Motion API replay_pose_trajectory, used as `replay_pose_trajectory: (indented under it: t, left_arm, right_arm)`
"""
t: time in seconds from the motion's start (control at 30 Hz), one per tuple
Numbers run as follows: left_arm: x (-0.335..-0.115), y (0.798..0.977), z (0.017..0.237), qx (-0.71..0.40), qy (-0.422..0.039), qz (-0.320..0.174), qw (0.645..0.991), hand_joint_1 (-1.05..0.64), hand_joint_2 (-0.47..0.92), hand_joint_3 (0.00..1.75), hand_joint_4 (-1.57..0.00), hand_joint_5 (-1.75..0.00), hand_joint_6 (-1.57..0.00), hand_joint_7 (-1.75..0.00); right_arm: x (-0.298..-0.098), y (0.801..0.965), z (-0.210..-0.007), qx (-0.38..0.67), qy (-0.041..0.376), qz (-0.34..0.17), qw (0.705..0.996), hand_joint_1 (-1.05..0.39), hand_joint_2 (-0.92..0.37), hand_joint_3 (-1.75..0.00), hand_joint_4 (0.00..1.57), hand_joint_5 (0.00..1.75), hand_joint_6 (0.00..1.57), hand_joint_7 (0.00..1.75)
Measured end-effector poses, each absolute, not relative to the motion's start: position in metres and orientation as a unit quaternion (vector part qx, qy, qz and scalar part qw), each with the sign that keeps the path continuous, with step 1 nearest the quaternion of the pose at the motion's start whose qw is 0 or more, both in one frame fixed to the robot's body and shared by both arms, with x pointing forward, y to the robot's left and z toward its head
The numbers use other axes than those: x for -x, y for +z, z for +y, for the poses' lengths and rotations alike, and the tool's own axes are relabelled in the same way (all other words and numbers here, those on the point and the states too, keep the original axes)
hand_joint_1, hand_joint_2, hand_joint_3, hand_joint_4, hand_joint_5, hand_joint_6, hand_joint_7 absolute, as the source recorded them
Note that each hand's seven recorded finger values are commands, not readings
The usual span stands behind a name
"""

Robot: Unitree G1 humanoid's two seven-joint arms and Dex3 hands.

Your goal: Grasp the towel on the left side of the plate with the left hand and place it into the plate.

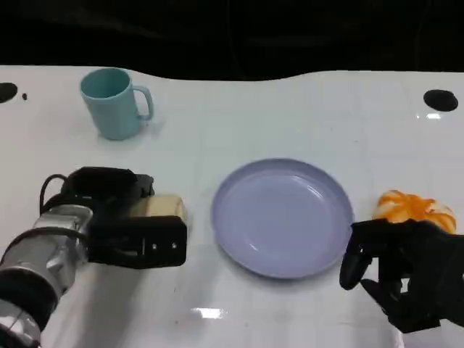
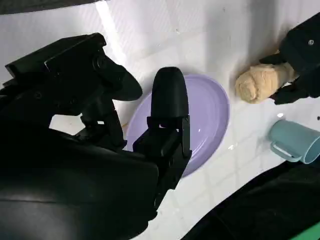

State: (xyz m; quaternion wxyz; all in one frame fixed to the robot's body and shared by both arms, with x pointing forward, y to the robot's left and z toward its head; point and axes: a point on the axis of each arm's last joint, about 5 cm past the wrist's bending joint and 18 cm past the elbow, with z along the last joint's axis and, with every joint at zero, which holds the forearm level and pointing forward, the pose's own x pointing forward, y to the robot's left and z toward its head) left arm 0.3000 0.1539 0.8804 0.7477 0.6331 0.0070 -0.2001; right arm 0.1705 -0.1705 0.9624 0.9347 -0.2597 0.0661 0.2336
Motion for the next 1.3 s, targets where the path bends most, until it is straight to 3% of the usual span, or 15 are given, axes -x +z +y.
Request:
replay_pose_trajectory:
  t: [0.1, 0.17, 0.2, 0.37, 0.47, 0.5, 0.57, 0.67, 0.83, 0.87, 0.9, 1.03, 1.13, 1.3]
  left_arm:
    - [-0.297, 0.878, 0.154, -0.622, -0.18, -0.009, 0.762, -0.23, 0.9, 0.3, -0.88, -1.75, -0.64, -1.75]
    - [-0.296, 0.878, 0.153, -0.618, -0.158, -0.02, 0.77, -0.22, 0.68, 0.7, -0.91, -1.75, -0.64, -1.75]
    - [-0.296, 0.878, 0.151, -0.615, -0.146, -0.026, 0.775, -0.22, 0.64, 0.81, -0.9, -1.75, -0.62, -1.75]
    - [-0.297, 0.888, 0.139, -0.584, -0.104, -0.045, 0.804, -0.22, 0.61, 0.88, -0.89, -1.75, -0.58, -1.75]
    - [-0.298, 0.9, 0.131, -0.562, -0.107, -0.063, 0.818, -0.23, 0.53, 0.99, -0.92, -1.75, -0.62, -1.75]
    - [-0.298, 0.905, 0.128, -0.556, -0.112, -0.073, 0.821, -0.24, 0.52, 0.99, -0.92, -1.75, -0.61, -1.69]
    - [-0.298, 0.916, 0.122, -0.546, -0.123, -0.095, 0.823, -0.24, 0.53, 0.93, -0.91, -1.75, -0.64, -1.42]
    - [-0.296, 0.935, 0.111, -0.536, -0.141, -0.123, 0.823, -0.22, 0.51, 0.97, -0.91, -1.75, -0.59, -1.7]
    - [-0.289, 0.951, 0.088, -0.528, -0.163, -0.154, 0.819, -0.23, 0.43, 1.02, -0.92, -1.75, -0.57, -1.71]
    - [-0.288, 0.951, 0.083, -0.528, -0.167, -0.157, 0.818, -0.23, 0.43, 1.0, -0.91, -1.75, -0.59, -1.63]
    - [-0.287, 0.95, 0.077, -0.527, -0.171, -0.158, 0.817, -0.24, 0.45, 0.96, -0.91, -1.75, -0.67, -1.35]
    - [-0.283, 0.953, 0.058, -0.532, -0.184, -0.161, 0.81, -0.26, 0.49, 0.92, -0.9, -1.75, -0.77, -0.98]
    - [-0.279, 0.954, 0.043, -0.535, -0.196, -0.174, 0.803, -0.27, 0.52, 0.82, -0.9, -1.75, -0.82, -0.82]
    - [-0.277, 0.955, 0.027, -0.535, -0.223, -0.181, 0.795, -0.27, 0.58, 0.72, -0.88, -1.75, -0.84, -0.85]
  right_arm:
    - [-0.17, 0.962, -0.171, 0.26, 0.233, 0.066, 0.935, -0.01, -0.57, -1.05, 0.71, 1.74, 0.71, 1.39]
    - [-0.171, 0.962, -0.171, 0.261, 0.233, 0.066, 0.934, 0.0, -0.58, -1.05, 0.71, 1.74, 0.71, 1.39]
    - [-0.17, 0.962, -0.171, 0.261, 0.233, 0.066, 0.934, 0.0, -0.58, -1.05, 0.71, 1.74, 0.71, 1.39]
    - [-0.171, 0.962, -0.171, 0.261, 0.234, 0.067, 0.934, 0.0, -0.59, -1.04, 0.71, 1.73, 0.7, 1.4]
    - [-0.171, 0.963, -0.171, 0.262, 0.234, 0.067, 0.934, -0.01, -0.59, -1.04, 0.71, 1.73, 0.7, 1.39]
    - [-0.171, 0.963, -0.171, 0.263, 0.234, 0.067, 0.934, -0.01, -0.59, -1.04, 0.71, 1.73, 0.7, 1.39]
    - [-0.171, 0.963, -0.171, 0.263, 0.234, 0.068, 0.934, 0.0, -0.59, -1.03, 0.71, 1.73, 0.7, 1.39]
    - [-0.171, 0.963, -0.171, 0.263, 0.234, 0.069, 0.933, 0.0, -0.59, -1.04, 0.71, 1.73, 0.7, 1.39]
    - [-0.17, 0.963, -0.171, 0.264, 0.234, 0.068, 0.933, 0.0, -0.6, -1.03, 0.71, 1.73, 0.7, 1.4]
    - [-0.17, 0.963, -0.171, 0.264, 0.234, 0.067, 0.933, 0.0, -0.6, -1.03, 0.71, 1.74, 0.7, 1.4]
    - [-0.17, 0.964, -0.171, 0.263, 0.234, 0.067, 0.933, 0.0, -0.6, -1.03, 0.71, 1.74, 0.7, 1.4]
    - [-0.17, 0.964, -0.171, 0.263, 0.234, 0.067, 0.933, -0.01, -0.59, -1.04, 0.71, 1.74, 0.7, 1.41]
    - [-0.17, 0.964, -0.171, 0.263, 0.234, 0.067, 0.933, -0.01, -0.58, -1.05, 0.72, 1.74, 0.7, 1.41]
    - [-0.17, 0.964, -0.17, 0.263, 0.235, 0.067, 0.933, -0.01, -0.58, -1.05, 0.72, 1.75, 0.7, 1.41]
